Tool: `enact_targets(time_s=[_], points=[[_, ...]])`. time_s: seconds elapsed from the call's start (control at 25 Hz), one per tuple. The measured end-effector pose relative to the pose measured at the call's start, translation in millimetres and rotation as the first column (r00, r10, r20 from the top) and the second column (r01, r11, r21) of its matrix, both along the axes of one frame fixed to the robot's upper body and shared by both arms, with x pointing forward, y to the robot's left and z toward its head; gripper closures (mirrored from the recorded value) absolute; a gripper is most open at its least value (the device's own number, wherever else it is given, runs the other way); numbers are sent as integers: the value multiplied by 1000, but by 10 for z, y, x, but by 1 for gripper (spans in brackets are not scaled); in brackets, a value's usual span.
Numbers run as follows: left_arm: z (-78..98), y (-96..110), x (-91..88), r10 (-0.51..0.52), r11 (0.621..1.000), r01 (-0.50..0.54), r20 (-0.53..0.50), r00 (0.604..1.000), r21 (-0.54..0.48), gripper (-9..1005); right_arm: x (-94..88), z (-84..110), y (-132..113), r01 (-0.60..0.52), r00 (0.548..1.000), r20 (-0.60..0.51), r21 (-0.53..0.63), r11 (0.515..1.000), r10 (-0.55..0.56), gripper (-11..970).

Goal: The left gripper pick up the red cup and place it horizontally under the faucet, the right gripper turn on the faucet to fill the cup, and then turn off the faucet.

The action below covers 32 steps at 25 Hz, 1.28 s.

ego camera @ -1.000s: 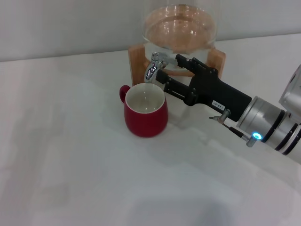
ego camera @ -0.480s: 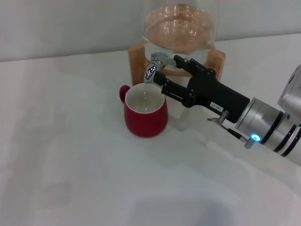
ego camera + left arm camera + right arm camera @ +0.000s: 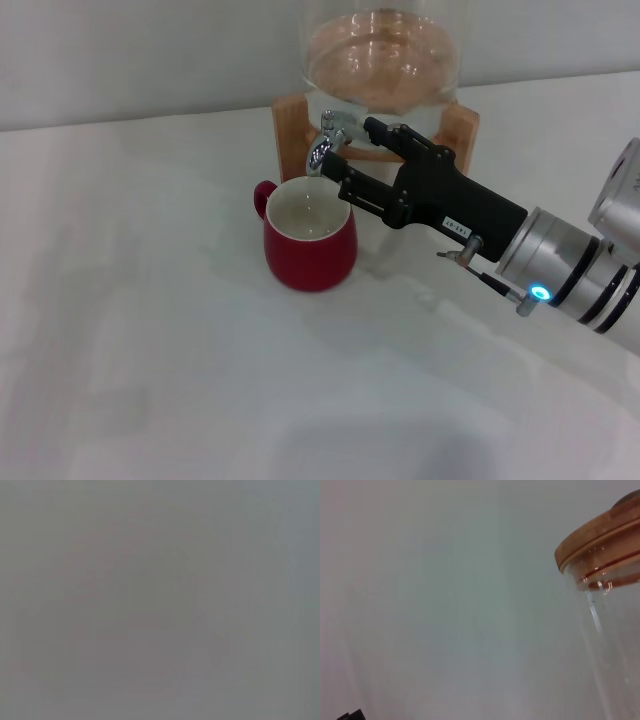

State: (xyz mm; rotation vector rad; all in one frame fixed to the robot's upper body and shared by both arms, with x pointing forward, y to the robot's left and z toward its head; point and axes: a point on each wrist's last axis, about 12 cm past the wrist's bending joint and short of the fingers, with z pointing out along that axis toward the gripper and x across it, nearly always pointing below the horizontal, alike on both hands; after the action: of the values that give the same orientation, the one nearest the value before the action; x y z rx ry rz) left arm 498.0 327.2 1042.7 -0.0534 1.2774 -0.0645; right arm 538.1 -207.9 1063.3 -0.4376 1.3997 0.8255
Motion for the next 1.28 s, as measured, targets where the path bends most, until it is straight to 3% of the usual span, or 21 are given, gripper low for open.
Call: enact_targets(time_s=[1.28], points=[[6,-20,17,-8,1000,8,0,1000,30,312,-87,6,138,-48,999,-6,11,999,48,176]])
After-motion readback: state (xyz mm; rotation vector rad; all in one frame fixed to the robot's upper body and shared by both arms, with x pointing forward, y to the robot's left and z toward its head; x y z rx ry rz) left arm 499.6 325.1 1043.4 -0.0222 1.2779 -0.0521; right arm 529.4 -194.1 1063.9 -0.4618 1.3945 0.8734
